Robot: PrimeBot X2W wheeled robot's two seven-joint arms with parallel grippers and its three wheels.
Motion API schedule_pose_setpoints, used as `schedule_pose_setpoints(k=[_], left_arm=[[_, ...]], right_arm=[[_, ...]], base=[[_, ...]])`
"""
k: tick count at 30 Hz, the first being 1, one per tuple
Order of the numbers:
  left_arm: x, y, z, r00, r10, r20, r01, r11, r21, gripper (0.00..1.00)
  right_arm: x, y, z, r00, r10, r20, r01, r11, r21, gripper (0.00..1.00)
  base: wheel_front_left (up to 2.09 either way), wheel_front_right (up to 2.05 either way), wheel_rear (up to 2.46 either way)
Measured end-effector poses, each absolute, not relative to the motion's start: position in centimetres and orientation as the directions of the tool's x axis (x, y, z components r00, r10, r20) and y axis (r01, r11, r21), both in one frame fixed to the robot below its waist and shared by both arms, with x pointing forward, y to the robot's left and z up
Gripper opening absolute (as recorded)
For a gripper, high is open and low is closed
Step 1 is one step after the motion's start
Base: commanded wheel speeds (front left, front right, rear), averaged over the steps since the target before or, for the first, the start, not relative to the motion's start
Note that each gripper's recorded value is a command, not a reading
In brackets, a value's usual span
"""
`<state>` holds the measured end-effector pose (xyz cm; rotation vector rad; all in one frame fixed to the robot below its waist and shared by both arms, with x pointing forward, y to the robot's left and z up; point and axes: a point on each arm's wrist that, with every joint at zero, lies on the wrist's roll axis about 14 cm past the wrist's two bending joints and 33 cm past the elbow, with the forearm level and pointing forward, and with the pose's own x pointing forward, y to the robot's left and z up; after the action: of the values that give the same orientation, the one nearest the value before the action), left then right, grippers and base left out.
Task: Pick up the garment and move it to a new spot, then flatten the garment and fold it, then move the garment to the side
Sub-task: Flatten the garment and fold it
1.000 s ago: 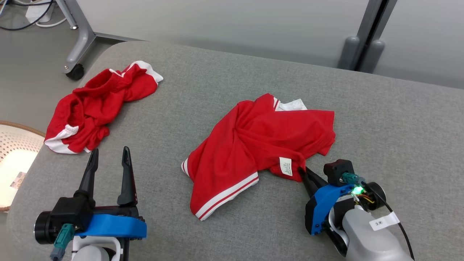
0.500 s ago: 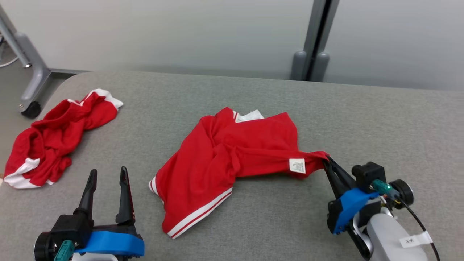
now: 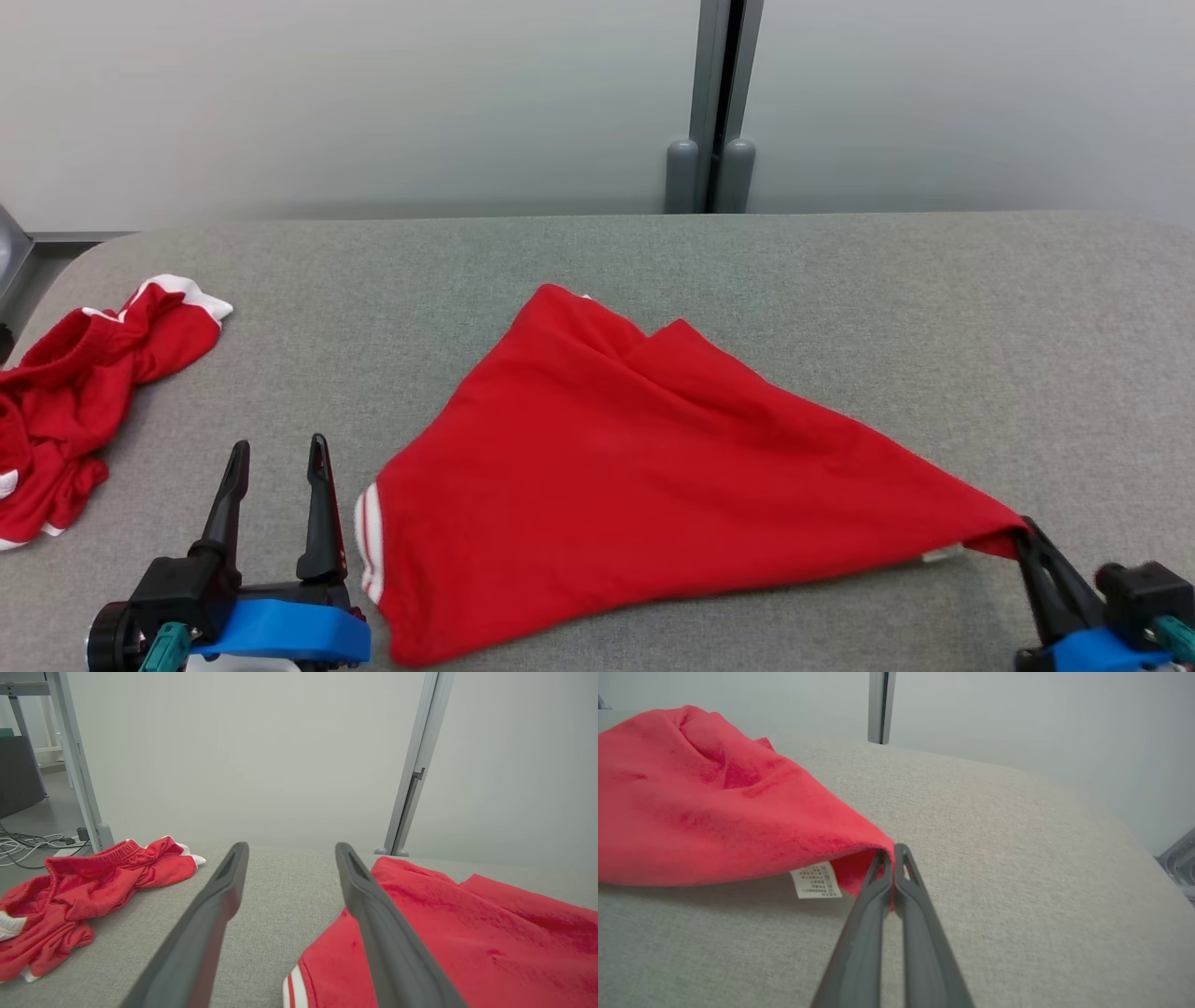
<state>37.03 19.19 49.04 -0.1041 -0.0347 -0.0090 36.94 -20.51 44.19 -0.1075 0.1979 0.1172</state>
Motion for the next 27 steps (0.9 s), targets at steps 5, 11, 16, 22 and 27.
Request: schedule_pose_setpoints(k=[5,11,16,22,27], left_arm=[[37.2,19.2,48.9,0.999,-0.01,0.032,0.013,0.994,-0.105,1.0],[37.3,19.3,49.1,0.999,-0.01,0.039,0.013,0.995,-0.098,1.0],[37.3,19.2,49.3,0.999,-0.009,0.043,0.014,0.995,-0.099,1.0],[37.2,19.3,49.4,0.999,-0.007,0.047,0.012,0.995,-0.1,1.0],[37.1,19.3,49.5,0.999,-0.006,0.049,0.011,0.995,-0.1,1.0]], right_arm=[[33.7,-24.4,43.3,0.966,-0.02,-0.257,-0.009,0.994,-0.109,0.0],[32.0,-26.1,44.0,0.965,-0.107,-0.241,0.086,0.992,-0.094,0.0],[31.4,-27.4,44.8,0.96,-0.152,-0.235,0.128,0.985,-0.113,0.0],[31.8,-27.7,46.6,0.97,-0.164,-0.18,0.144,0.982,-0.121,1.0],[33.3,-27.5,51.1,0.987,-0.159,-0.031,0.154,0.98,-0.123,1.0]], base=[[0.0,0.0,0.0],[0.0,0.0,0.0],[0.0,0.0,0.0],[0.0,0.0,0.0],[0.0,0.0,0.0]])
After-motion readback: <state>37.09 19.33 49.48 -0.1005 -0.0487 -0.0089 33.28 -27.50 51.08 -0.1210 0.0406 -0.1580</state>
